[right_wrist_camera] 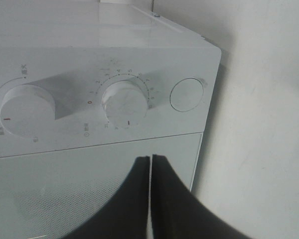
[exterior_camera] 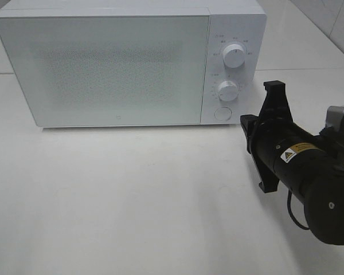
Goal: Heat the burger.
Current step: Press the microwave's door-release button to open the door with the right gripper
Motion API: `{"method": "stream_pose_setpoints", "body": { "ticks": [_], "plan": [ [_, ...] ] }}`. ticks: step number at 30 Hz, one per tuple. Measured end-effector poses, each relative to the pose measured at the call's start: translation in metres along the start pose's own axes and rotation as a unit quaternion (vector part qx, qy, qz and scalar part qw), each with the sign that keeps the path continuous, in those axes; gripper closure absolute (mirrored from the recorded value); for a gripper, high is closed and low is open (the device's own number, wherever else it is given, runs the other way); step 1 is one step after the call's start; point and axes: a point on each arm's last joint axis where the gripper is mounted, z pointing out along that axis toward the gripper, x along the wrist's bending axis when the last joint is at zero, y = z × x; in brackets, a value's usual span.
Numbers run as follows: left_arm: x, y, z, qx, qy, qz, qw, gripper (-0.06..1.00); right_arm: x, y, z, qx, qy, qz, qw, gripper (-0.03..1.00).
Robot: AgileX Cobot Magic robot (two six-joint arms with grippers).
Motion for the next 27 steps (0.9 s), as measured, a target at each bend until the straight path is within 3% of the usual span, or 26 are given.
{"method": "stream_pose_setpoints", "body": {
  "ticks": [27],
  "plan": [
    [0.000,0.000,0.000,0.000,0.000,0.000,1.000,-0.04,-0.019,-0.021,0.033,-0.013,-0.027,0.035,0.999,0.96]
  ]
}}
